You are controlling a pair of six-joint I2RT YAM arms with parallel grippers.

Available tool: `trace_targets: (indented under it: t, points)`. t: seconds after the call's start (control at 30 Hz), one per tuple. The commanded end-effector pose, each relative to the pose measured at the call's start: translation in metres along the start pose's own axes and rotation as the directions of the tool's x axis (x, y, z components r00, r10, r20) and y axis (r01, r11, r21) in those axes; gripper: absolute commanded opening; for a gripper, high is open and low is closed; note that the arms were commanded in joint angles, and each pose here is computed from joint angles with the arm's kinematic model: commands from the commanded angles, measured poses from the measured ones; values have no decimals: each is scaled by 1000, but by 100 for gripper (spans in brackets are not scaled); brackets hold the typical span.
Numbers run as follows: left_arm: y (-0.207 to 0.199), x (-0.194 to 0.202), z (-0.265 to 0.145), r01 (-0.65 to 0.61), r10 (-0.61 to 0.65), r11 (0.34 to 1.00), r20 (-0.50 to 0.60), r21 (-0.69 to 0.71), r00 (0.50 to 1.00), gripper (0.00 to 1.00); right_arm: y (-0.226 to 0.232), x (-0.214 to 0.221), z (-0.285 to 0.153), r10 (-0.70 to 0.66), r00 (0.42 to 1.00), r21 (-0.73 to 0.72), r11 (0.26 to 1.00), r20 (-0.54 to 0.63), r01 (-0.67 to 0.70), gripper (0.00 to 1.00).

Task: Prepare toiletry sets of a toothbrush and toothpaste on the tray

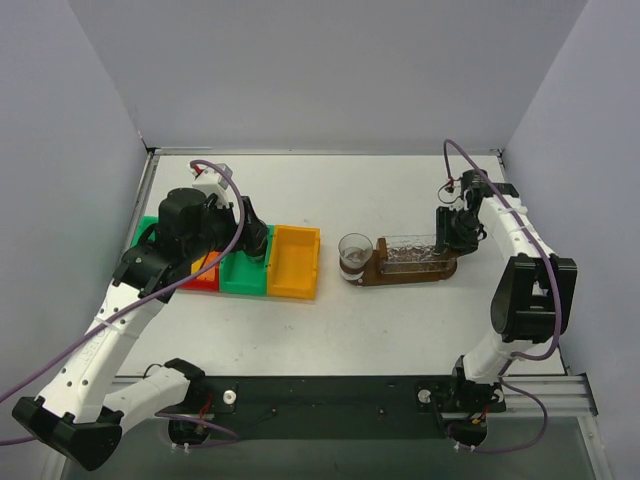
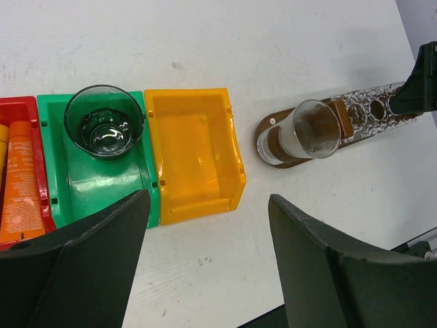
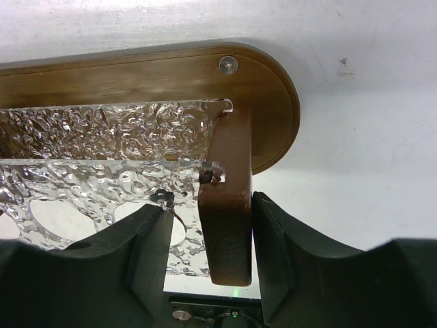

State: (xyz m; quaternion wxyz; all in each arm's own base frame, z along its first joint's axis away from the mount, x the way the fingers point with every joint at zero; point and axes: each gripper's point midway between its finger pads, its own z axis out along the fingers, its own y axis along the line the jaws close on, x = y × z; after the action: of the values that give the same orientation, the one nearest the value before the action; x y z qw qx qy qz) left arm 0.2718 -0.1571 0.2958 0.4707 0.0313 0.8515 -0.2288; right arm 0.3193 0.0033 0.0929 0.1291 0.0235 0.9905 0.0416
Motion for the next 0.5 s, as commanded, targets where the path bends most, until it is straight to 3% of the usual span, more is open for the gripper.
trace_targets:
  t: [0.0, 0.47]
  points:
    - [-2, -14, 0, 28, -28, 1000, 61, 4, 998, 80, 1, 0, 2, -36, 999, 32, 999, -8, 36, 0]
    - [0, -10, 4, 30, -30, 1000, 38, -3, 999, 80, 10, 9, 17, -91, 995, 45, 995, -35, 92, 0]
